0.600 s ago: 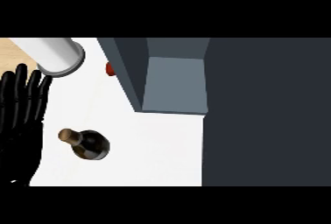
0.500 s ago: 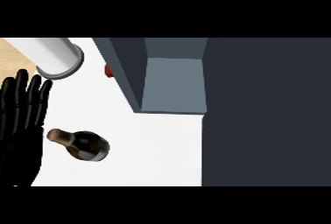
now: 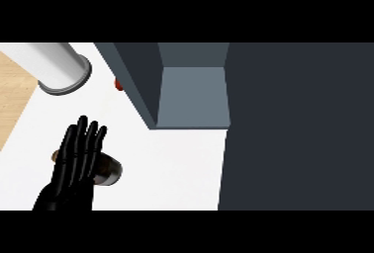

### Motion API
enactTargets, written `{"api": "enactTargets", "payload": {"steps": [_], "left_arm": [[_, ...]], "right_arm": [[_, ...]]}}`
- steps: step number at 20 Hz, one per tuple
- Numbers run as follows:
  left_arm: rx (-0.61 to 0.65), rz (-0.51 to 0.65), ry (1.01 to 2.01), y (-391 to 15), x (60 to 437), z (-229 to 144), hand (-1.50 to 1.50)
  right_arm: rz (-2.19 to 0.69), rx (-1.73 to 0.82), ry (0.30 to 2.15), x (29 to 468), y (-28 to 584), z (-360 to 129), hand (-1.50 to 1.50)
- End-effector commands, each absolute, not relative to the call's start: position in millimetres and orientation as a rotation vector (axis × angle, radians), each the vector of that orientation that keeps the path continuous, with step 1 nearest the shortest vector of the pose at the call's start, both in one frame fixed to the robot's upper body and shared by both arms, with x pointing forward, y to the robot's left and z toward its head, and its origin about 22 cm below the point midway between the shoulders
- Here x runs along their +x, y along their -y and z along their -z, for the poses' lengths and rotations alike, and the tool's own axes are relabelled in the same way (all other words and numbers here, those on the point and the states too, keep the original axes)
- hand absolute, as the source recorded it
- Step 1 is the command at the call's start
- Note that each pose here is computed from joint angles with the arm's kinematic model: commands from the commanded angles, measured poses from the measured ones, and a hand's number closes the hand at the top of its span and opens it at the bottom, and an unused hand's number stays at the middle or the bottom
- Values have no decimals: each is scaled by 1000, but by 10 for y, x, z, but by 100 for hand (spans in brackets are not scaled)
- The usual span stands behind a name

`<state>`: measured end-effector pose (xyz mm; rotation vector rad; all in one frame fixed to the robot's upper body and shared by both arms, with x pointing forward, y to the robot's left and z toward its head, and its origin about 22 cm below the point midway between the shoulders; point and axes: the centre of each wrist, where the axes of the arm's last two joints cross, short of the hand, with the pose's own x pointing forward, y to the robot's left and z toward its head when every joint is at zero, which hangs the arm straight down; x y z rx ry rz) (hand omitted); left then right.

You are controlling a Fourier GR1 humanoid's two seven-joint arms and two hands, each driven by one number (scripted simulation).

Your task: Pick up the wine, place it into the cabinet and close the cabinet

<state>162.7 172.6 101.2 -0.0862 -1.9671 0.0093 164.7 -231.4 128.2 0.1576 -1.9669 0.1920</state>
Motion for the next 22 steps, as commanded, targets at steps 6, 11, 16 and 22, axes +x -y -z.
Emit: {"api": "enactTargets", "payload": {"steps": [6,11,16,22], "left_arm": [[-144,-72,1929,-1154,1264,-1259,-150],[-151,-89,1941,-1167,1225,-1372,-150],[-156,-116,1922,-1087,1068,-1572,-150],[-89,-162,1932,-1251,1068,-1735,-150]], "right_arm": [[-250,199,1937,1363,2271,-1490,-150],[-235,208,1917,1284,2256,-1752,-150],[-253,209,1940,1288,2220,-1769,-150],[-229,193,1917,1412,2200,-1959,-150]]}}
